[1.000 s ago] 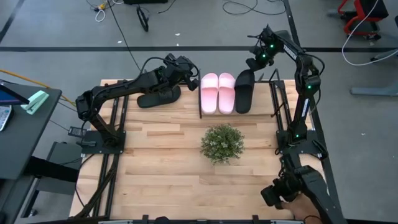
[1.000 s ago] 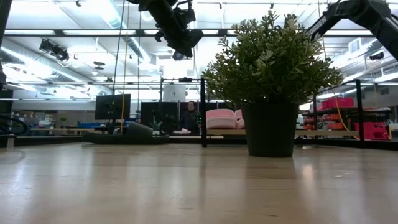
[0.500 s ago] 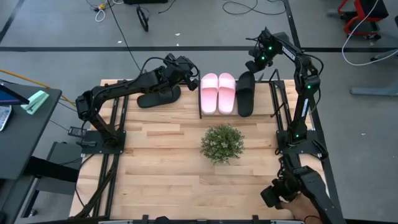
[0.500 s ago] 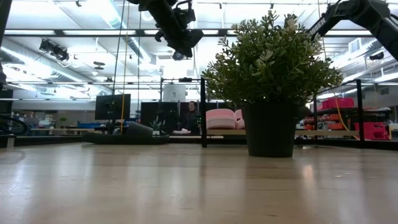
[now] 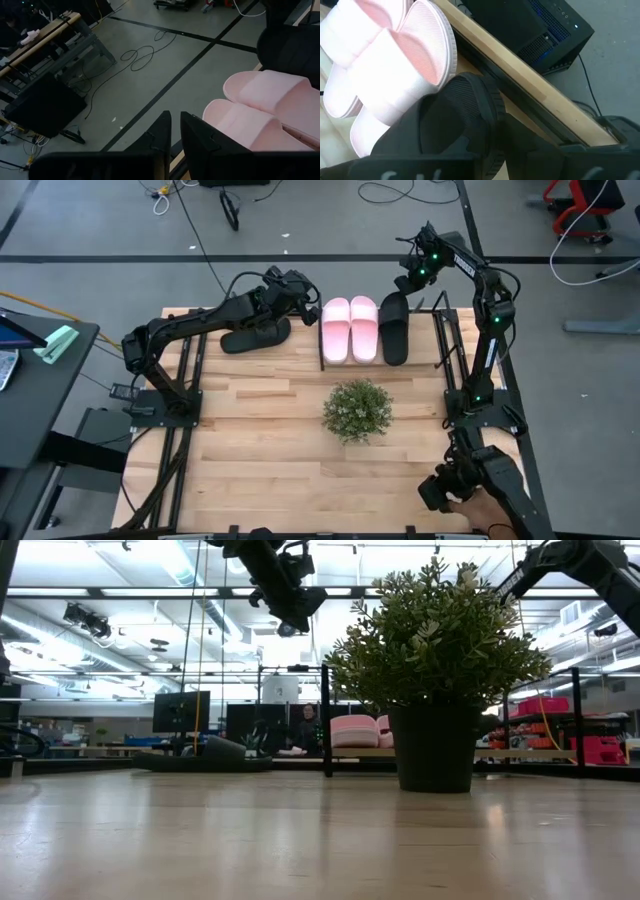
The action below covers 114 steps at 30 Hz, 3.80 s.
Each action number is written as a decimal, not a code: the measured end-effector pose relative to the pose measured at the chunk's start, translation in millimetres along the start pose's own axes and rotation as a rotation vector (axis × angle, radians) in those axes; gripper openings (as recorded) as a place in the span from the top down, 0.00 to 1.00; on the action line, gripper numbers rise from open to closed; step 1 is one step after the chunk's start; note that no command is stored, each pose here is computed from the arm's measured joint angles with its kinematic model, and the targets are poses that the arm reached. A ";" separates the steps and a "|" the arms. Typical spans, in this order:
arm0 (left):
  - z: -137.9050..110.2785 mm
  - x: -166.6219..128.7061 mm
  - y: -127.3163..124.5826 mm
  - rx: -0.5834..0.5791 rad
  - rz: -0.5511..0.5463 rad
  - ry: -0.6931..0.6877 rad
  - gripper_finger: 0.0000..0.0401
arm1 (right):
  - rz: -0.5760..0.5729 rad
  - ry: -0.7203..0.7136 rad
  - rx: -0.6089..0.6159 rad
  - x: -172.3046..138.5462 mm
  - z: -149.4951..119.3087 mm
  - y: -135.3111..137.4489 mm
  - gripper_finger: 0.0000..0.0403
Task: Pick and place slides into the shelf
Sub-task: Put the bottom black slide on the shelf, then put the black slide on the shelf
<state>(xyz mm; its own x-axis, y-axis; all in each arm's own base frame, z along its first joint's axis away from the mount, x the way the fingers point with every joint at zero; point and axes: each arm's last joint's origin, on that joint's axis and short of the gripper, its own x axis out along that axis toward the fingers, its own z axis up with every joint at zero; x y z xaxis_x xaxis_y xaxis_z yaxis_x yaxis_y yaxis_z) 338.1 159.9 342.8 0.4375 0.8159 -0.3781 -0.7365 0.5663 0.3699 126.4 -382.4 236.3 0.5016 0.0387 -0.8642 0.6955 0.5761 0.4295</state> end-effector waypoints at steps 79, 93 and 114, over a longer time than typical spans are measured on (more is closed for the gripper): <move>-4.4 12.9 -10.6 -0.046 -0.019 0.002 0.92 | -0.359 0.318 0.075 5.5 -15.9 35.8 0.99; -0.8 11.4 -12.4 -0.063 -0.023 -0.030 0.90 | -0.316 0.314 0.152 7.0 -16.8 39.8 0.99; 3.1 -5.1 -31.6 -0.046 -0.081 -0.061 0.89 | -0.076 0.252 0.081 22.8 -8.2 69.4 1.00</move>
<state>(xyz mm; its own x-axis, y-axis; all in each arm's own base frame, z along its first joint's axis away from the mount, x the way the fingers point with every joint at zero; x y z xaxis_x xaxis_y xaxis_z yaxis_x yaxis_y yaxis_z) 360.7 138.2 335.7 0.5258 0.7743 -0.3521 -0.7199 0.6256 0.3007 181.9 -334.8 244.3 0.3096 0.2052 -0.9285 0.7705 0.5181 0.3714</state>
